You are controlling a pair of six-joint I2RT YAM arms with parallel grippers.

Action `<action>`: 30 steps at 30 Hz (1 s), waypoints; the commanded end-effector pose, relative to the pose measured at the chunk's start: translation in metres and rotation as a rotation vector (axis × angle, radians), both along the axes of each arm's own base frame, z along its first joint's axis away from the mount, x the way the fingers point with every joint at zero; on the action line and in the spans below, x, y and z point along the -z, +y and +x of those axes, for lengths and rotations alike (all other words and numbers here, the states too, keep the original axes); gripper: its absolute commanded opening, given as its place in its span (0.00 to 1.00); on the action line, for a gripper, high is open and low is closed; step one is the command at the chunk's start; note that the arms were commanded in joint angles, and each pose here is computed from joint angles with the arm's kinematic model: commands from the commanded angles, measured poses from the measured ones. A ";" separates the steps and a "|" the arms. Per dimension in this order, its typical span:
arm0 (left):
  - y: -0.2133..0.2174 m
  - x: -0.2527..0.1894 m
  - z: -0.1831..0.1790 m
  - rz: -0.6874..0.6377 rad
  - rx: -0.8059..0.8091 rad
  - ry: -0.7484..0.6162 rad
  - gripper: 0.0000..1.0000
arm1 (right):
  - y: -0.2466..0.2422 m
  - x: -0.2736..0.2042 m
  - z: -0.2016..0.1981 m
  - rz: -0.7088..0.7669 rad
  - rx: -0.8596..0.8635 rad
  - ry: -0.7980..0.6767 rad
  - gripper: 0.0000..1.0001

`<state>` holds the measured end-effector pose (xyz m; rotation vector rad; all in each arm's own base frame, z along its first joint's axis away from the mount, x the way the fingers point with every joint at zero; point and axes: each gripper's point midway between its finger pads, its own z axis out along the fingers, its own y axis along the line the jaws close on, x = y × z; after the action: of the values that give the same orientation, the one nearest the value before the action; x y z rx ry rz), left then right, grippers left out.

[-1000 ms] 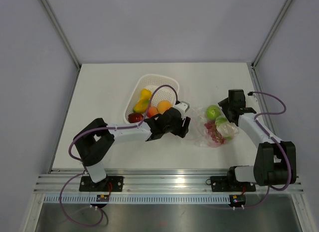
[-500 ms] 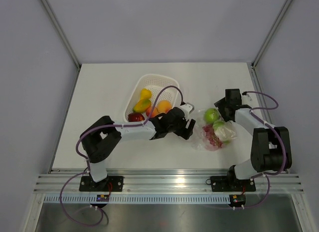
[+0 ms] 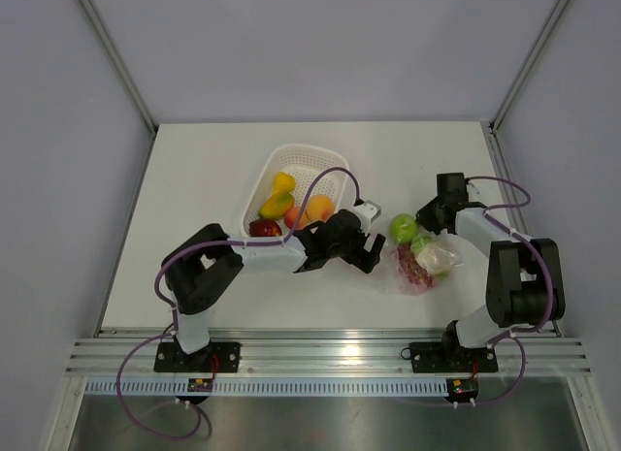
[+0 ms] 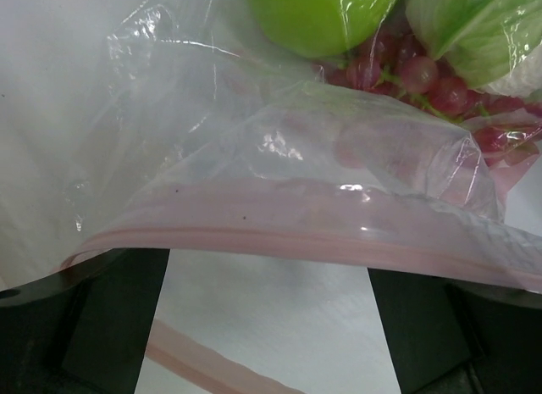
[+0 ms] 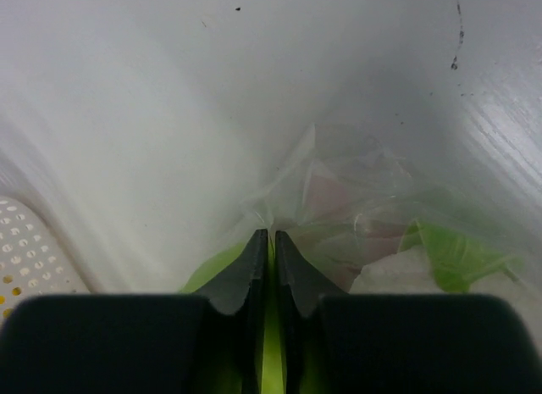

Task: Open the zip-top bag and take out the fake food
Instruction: Adjust the zipper food storage bag at the center of the board.

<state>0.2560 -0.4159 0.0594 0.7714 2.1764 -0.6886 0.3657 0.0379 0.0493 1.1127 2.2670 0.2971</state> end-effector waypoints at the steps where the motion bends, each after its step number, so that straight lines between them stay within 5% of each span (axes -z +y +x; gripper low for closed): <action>1: -0.011 -0.015 0.019 -0.043 -0.029 -0.094 0.99 | 0.010 -0.004 0.004 0.030 -0.068 0.008 0.13; 6: -0.012 -0.017 0.021 -0.053 -0.032 -0.115 0.99 | 0.013 -0.007 0.006 0.033 -0.095 0.000 0.00; 21: -0.008 -0.027 0.024 -0.074 -0.054 -0.147 0.99 | -0.010 -0.103 -0.012 -0.093 -0.065 -0.299 0.00; 30: -0.005 -0.033 0.024 -0.087 -0.063 -0.167 0.99 | -0.017 -0.124 -0.017 -0.126 -0.040 -0.355 0.00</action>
<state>0.2717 -0.4158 0.0603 0.7302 2.1028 -0.6365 0.3471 0.0273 0.1590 0.8933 2.0194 0.3576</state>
